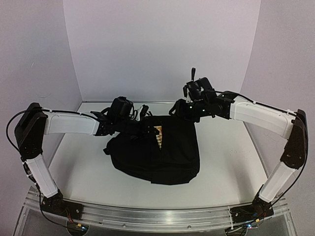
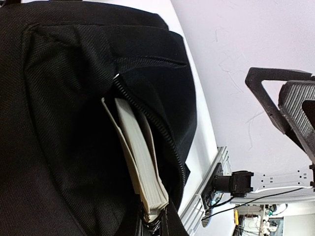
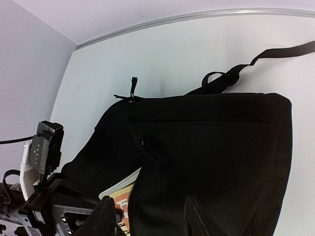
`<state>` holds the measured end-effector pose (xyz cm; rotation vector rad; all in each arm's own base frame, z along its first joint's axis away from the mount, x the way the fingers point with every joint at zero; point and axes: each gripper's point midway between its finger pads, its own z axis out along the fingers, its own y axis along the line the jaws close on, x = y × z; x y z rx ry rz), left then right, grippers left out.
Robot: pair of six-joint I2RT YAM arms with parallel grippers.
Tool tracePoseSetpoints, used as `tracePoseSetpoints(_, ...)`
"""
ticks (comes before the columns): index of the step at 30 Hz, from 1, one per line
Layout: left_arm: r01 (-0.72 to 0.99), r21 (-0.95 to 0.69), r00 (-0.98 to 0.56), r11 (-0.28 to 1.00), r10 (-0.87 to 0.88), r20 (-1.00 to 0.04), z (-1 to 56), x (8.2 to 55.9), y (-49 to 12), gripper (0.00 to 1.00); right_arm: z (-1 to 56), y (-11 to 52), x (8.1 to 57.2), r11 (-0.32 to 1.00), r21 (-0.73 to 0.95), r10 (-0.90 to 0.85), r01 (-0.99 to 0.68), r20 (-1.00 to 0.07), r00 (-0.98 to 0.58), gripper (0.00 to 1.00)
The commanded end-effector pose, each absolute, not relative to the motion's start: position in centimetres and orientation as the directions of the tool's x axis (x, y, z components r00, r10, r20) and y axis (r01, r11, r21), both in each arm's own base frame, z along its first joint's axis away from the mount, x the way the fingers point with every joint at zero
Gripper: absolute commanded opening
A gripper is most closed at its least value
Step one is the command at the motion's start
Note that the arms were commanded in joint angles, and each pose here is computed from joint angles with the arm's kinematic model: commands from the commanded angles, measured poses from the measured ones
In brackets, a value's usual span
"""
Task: Pack the student bag
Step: Place the stationery in the student bag.
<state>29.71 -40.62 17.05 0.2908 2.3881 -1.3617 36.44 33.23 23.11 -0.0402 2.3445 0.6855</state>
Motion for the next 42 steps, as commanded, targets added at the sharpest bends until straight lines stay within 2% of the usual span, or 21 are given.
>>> tracePoseSetpoints(1, 0.424, -0.820, -0.895, 0.384, 0.042, -0.443, 18.8, 29.5, -42.6, 0.00, 25.3, 32.9, 36.1, 0.843, 0.489, 0.179, -0.226, -0.649, -0.740, 0.44)
tracePoseSetpoints(4, 0.413, -0.835, -0.905, 0.364, 0.060, -0.422, 18.1, 29.7, -42.9, 0.00, 25.4, 33.0, 36.0, 0.839, 0.494, 0.179, -0.229, -0.647, -0.741, 0.44)
tracePoseSetpoints(8, 0.406, -0.876, -0.913, 0.260, 0.071, -0.402, 18.6, 29.7, -43.2, 0.00, 25.4, 33.1, 36.0, 0.837, 0.497, 0.178, -0.230, -0.645, -0.743, 0.44)
tracePoseSetpoints(17, 0.365, -0.922, -0.928, 0.127, 0.127, -0.350, 19.4, 28.6, -42.6, 0.00, 25.1, 33.3, 35.9, 0.836, 0.498, 0.172, -0.232, -0.639, -0.750, 0.45)
tracePoseSetpoints(22, 0.332, -0.911, -0.941, 0.246, 0.150, -0.302, 16.5, 29.5, -42.6, 0.00, 24.9, 33.4, 36.0, 0.835, 0.499, 0.170, -0.231, -0.635, -0.753, 0.44)
tracePoseSetpoints(27, 0.353, -0.860, -0.935, 0.368, 0.131, -0.328, 14.8, 31.3, -42.6, 0.00, 24.8, 33.5, 36.0, 0.837, 0.497, 0.168, -0.231, -0.634, -0.754, 0.44)
tracePoseSetpoints(37, 0.391, -0.825, -0.920, 0.409, 0.160, -0.357, 13.7, 31.8, -45.2, 0.00, 23.8, 33.3, 36.3, 0.851, 0.479, 0.164, -0.216, -0.633, -0.756, 0.45)
tracePoseSetpoints(42, 0.394, -0.794, -0.916, 0.463, 0.130, -0.379, 14.1, 31.8, -44.1, 0.16, 22.7, 34.1, 37.1, 0.858, 0.464, 0.144, -0.221, -0.630, -0.763, 0.47)
